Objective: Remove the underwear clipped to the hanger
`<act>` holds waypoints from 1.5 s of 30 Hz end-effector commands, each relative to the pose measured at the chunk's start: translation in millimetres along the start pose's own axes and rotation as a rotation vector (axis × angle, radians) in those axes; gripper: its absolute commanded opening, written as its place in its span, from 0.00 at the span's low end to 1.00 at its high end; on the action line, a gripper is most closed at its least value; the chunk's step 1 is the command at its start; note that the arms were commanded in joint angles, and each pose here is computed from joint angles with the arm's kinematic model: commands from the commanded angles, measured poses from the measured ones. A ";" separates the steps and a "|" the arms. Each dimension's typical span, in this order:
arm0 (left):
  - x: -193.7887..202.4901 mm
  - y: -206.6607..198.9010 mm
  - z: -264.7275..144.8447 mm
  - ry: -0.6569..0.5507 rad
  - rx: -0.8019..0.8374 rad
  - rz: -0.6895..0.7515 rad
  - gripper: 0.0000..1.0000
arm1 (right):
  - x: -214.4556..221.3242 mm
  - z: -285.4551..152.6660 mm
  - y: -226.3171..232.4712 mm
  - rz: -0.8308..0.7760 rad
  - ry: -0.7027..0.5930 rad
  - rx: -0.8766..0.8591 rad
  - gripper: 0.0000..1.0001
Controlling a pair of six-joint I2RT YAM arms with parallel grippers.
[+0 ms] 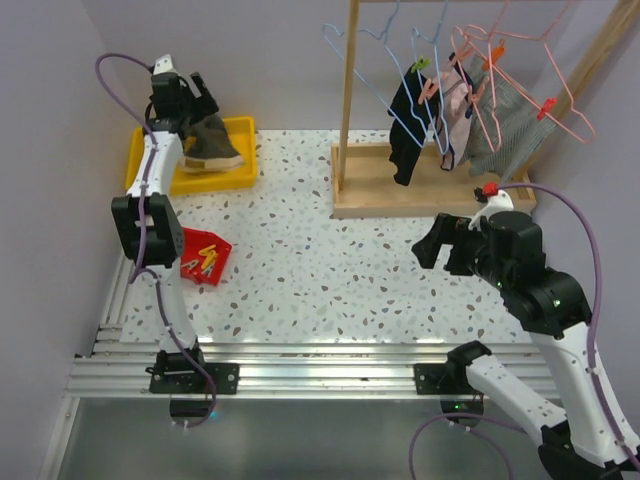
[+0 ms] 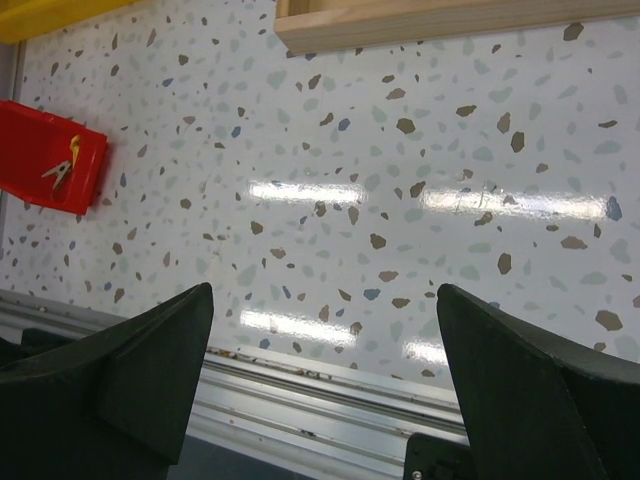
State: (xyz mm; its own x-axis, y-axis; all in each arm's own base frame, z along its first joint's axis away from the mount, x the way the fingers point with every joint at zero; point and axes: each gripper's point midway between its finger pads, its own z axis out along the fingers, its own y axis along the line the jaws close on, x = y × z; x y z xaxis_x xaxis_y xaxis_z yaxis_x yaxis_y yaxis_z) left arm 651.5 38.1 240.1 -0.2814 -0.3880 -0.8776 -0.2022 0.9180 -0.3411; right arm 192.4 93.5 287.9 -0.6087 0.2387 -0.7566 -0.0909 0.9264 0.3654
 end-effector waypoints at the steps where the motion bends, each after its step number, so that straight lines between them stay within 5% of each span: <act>1: -36.0 5.2 -11.7 -0.096 -0.008 -0.052 1.00 | -8.7 8.2 9.3 -0.021 -0.015 -0.038 0.97; 6: -33.0 -8.4 -41.6 -0.080 0.066 -0.081 1.00 | -7.0 13.9 15.5 -0.015 -0.011 -0.073 0.97; 13: -45.6 -63.7 -152.2 -0.079 0.306 -0.122 1.00 | -23.4 -4.0 8.0 -0.010 -0.113 -0.037 0.99; 21: 38.3 -117.9 -261.4 0.108 0.511 -0.069 1.00 | -99.7 -58.3 -20.9 0.010 -0.402 0.189 0.97; 27: 67.6 -125.0 -334.9 0.152 0.623 -0.041 1.00 | -165.3 -55.7 5.5 -0.113 -0.490 0.181 0.95; 36: 89.4 -111.4 -375.9 0.198 0.640 -0.008 1.00 | -243.8 -25.2 37.5 -0.171 -0.616 0.179 0.92; 45: 102.6 -98.0 -391.1 0.209 0.615 0.022 1.00 | -264.9 34.4 38.8 -0.210 -0.538 0.253 0.89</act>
State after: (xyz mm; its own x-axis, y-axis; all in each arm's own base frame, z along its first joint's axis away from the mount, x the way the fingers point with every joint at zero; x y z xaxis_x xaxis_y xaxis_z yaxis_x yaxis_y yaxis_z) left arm 284.9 -124.0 318.7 -0.4604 -0.3518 -0.8151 0.3458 0.7746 -0.5296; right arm 377.0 84.4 456.0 -0.1907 0.0834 -0.9781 0.0450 0.9961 0.0761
